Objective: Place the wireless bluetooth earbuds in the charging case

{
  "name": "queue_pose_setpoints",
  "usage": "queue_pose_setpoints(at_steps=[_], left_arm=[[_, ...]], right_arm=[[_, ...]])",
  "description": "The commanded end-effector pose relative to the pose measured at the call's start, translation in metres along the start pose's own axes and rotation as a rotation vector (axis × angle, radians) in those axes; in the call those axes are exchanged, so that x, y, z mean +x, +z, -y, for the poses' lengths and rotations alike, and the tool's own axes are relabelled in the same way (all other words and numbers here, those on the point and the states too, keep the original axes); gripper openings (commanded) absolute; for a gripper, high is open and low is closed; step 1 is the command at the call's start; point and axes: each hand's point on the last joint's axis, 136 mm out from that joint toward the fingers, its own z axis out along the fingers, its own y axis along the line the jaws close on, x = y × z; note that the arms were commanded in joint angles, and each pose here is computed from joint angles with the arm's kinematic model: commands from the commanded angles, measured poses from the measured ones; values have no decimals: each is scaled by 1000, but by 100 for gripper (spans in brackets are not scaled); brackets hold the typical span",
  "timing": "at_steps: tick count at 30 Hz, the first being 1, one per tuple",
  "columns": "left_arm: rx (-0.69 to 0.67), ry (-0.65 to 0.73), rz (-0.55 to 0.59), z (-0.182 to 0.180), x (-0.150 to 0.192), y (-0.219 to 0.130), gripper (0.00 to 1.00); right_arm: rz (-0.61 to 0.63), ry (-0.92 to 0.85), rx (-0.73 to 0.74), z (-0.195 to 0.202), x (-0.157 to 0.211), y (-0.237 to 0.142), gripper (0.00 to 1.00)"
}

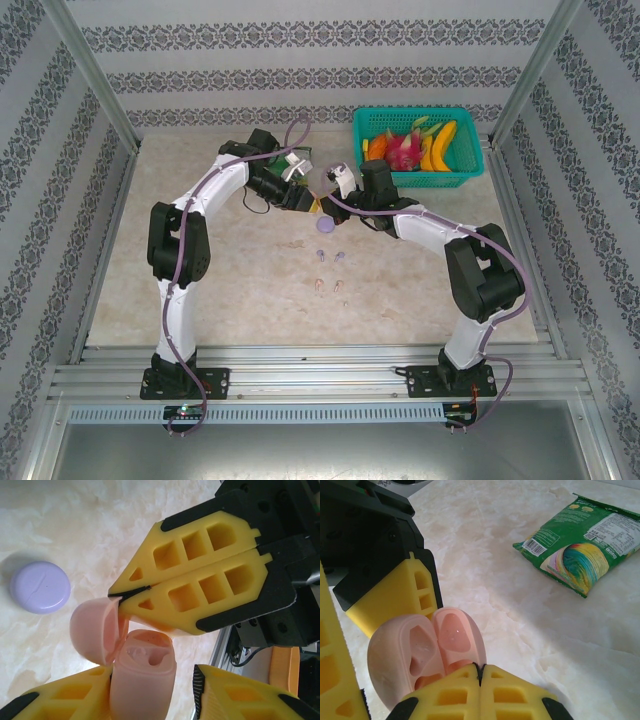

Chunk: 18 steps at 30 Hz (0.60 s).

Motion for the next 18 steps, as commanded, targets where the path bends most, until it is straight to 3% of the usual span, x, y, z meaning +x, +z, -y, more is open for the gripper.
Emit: queue_pose_setpoints(at_steps=[1, 6, 18], left_arm=[[23, 38, -3, 10, -3, 0, 42], [24, 38, -6, 9, -2, 0, 36], [24, 43, 16, 8, -11, 0, 35]], right_arm=[[35, -7, -14, 4, -13, -2, 0], [39, 3, -11, 6, -13, -4, 0], [43, 9, -22, 5, -14, -3, 0]])
